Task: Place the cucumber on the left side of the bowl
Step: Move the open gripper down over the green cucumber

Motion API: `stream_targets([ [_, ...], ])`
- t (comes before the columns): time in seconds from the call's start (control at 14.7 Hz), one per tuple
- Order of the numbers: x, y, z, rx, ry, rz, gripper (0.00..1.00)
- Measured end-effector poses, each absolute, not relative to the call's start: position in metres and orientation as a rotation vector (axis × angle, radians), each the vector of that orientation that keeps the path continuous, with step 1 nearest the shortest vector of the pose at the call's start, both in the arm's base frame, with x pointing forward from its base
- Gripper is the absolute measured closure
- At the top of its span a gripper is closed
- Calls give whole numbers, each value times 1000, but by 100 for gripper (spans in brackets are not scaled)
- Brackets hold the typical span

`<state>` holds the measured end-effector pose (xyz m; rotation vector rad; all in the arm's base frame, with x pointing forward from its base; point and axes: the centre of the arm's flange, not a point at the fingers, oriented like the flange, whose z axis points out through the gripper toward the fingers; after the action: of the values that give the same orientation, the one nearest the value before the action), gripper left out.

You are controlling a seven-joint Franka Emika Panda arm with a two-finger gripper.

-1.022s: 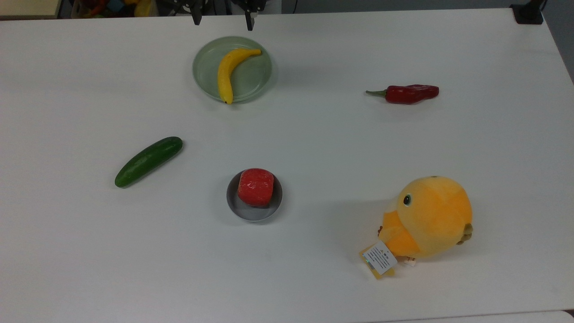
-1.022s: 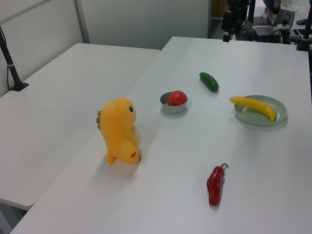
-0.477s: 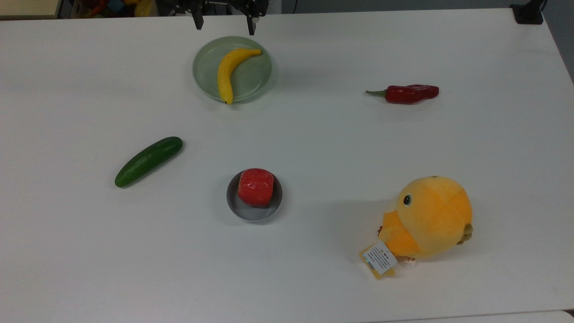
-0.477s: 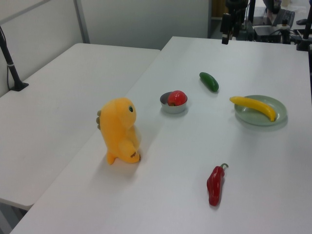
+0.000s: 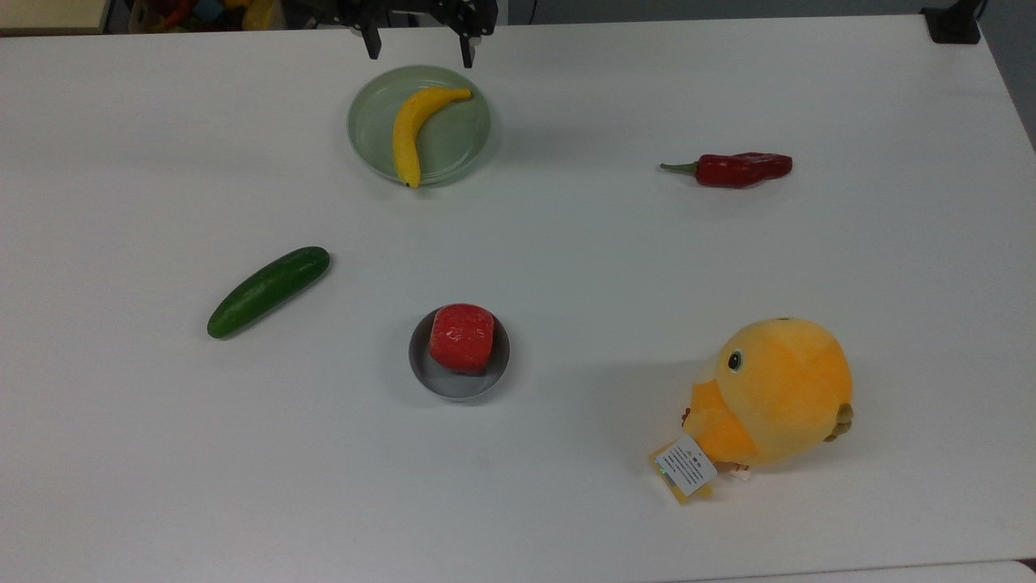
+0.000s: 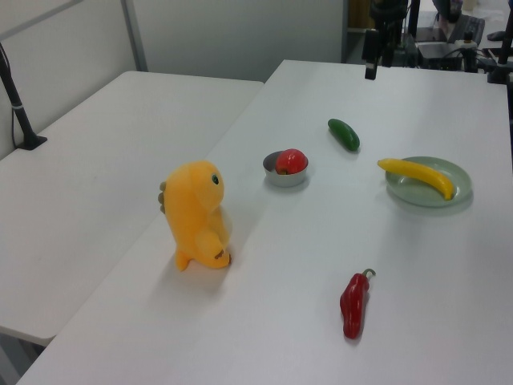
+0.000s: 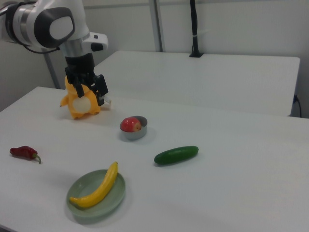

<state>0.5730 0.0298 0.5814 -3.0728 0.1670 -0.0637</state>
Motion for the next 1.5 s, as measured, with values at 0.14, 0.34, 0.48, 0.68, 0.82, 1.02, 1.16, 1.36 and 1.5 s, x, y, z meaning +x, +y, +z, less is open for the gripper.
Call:
stream_targets([
  [0.14,573,37,572,-3076,149,-35,0],
  [0.34,579,41,553,-3080,144,-2,0],
  [0.48,590,39,540,-3076,200,-43,0],
  [0.68,610,11,511,-3048,435,-128,0],
  [0.82,624,-27,488,-3012,635,-188,0],
  [1.02,636,-89,471,-2929,951,-295,0],
  [1.16,637,-110,465,-2889,1070,-326,0],
  [1.36,645,-121,444,-2867,1140,-355,0],
  [1.5,652,-125,422,-2868,1156,-366,0],
])
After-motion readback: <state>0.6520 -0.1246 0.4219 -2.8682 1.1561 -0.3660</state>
